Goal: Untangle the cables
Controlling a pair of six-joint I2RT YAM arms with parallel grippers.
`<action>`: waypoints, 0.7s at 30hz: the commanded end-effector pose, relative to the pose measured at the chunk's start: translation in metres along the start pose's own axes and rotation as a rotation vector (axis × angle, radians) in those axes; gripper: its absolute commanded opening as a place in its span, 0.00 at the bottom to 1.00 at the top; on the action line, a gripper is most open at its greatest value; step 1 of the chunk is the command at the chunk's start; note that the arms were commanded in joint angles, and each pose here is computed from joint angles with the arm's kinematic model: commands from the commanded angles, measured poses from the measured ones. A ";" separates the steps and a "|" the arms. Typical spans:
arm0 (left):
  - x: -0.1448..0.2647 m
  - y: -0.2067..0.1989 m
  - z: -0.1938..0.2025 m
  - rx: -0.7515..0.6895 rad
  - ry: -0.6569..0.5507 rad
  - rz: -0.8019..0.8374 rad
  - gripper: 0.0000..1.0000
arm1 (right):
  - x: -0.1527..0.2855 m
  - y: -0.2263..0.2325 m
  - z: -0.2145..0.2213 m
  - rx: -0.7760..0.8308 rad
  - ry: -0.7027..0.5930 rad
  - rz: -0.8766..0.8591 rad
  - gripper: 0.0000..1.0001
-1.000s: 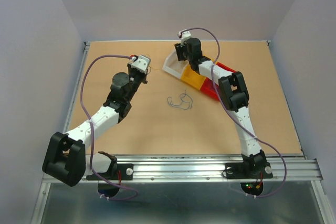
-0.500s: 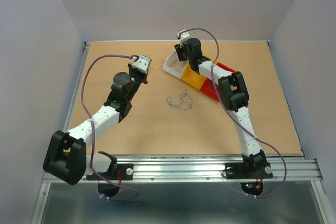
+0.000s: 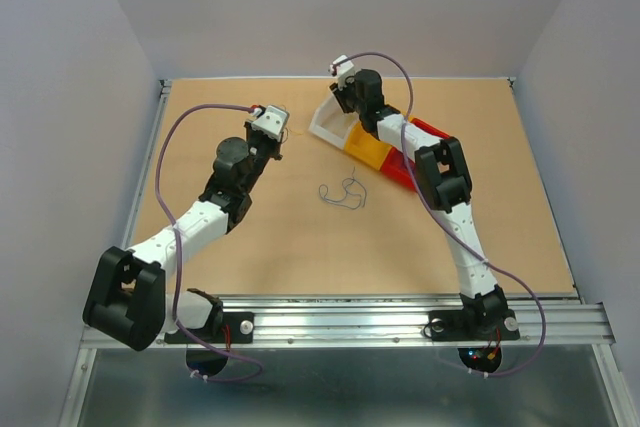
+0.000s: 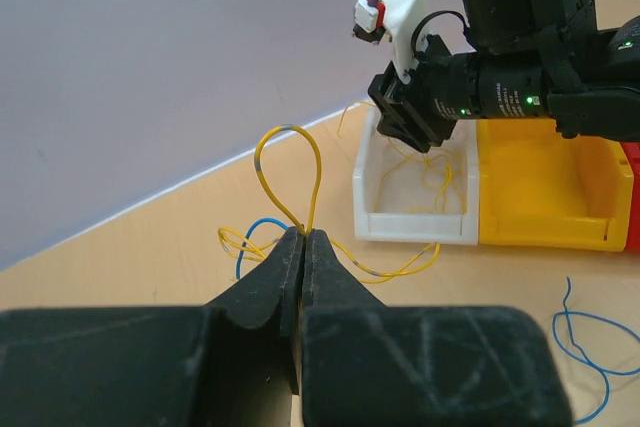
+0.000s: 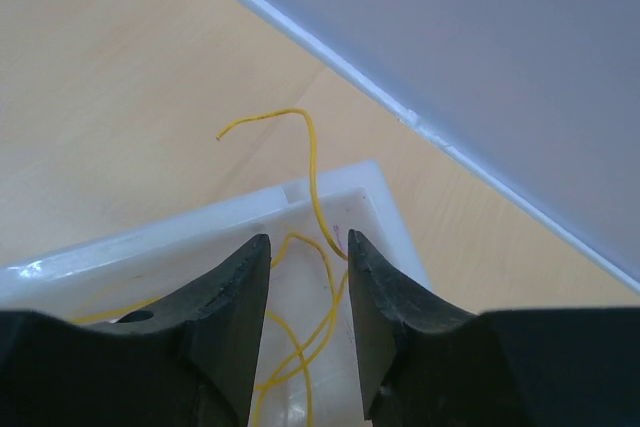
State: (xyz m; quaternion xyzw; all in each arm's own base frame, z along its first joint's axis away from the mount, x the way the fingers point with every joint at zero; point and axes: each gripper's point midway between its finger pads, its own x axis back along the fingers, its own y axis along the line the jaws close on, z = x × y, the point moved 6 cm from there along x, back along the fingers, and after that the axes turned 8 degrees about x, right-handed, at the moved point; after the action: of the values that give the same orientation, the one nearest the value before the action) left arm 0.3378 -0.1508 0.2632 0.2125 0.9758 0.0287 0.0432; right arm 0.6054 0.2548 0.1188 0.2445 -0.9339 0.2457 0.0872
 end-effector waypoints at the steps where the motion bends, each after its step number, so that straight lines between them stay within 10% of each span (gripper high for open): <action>1: -0.003 0.003 -0.013 -0.012 -0.069 -0.008 0.00 | -0.008 -0.004 -0.024 0.084 -0.105 -0.039 0.38; 6: -0.004 0.003 -0.013 -0.012 -0.069 -0.009 0.00 | -0.010 0.008 -0.026 0.123 -0.157 -0.140 0.34; 12: -0.003 0.004 -0.014 -0.013 -0.072 -0.010 0.00 | -0.003 0.012 -0.035 0.116 -0.187 -0.193 0.01; 21: -0.001 0.004 -0.017 -0.012 -0.079 -0.013 0.00 | 0.020 0.014 -0.051 0.057 -0.227 -0.221 0.01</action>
State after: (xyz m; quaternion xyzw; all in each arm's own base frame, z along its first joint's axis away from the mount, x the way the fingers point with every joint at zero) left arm 0.3402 -0.1518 0.2583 0.2127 0.9759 0.0314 0.0376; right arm 0.5925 0.2786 0.1040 0.3719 -0.8901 0.2564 0.0598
